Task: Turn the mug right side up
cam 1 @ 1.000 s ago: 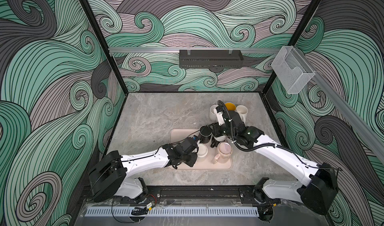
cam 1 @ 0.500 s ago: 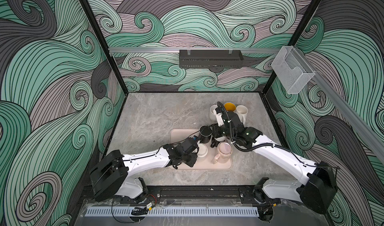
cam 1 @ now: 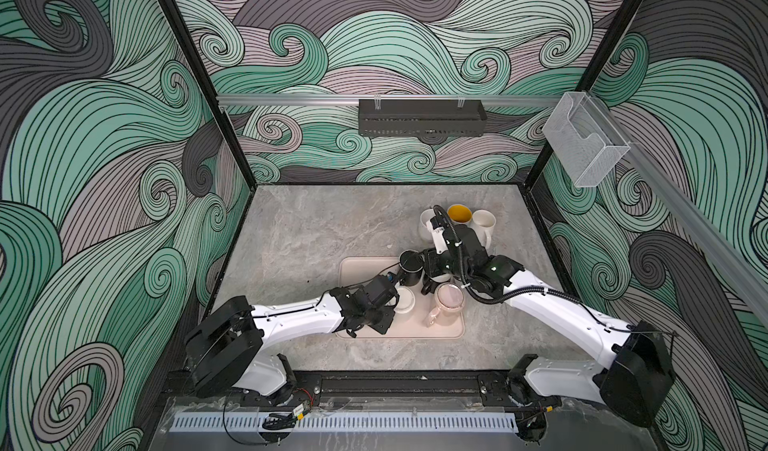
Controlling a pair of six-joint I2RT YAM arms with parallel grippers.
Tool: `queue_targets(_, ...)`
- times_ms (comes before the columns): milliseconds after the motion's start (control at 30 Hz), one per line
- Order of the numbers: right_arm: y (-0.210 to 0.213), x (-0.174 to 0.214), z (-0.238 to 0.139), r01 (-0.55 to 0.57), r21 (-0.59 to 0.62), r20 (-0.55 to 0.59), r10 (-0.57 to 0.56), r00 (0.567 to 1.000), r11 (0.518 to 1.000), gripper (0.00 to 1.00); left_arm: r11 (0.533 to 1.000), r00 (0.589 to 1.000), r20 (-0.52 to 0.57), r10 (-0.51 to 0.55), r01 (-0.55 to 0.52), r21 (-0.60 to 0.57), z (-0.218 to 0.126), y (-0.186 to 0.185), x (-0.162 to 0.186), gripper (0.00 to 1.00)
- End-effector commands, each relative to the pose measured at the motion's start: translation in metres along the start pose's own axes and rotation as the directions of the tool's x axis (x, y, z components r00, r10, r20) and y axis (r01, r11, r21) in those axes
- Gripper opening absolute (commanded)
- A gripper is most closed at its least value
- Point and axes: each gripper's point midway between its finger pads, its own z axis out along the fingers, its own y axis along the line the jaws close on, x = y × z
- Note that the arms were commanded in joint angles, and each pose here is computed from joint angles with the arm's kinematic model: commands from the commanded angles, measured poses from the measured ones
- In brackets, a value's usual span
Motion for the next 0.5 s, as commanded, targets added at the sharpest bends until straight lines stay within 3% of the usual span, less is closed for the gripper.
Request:
queue_targets(0,-0.002,-0.006,-0.003,-0.014,0.000,0.035,0.014,0.999,1.000,0.42,1.000,1.000,0.000,0.015,-0.015,-0.017,0.000,-0.002,-0.009,0.29)
queue_targets(300,-0.002,-0.009,-0.012,-0.017,-0.010,0.063,0.018,0.998,1.000,0.42,1.000,0.999,0.029,0.025,-0.025,-0.016,-0.008,-0.004,-0.017,0.34)
queue_targets(467,-0.001,-0.007,-0.012,-0.018,-0.020,0.064,0.020,0.998,1.000,0.41,0.999,0.999,0.037,0.035,-0.035,-0.015,-0.009,-0.005,-0.021,0.32)
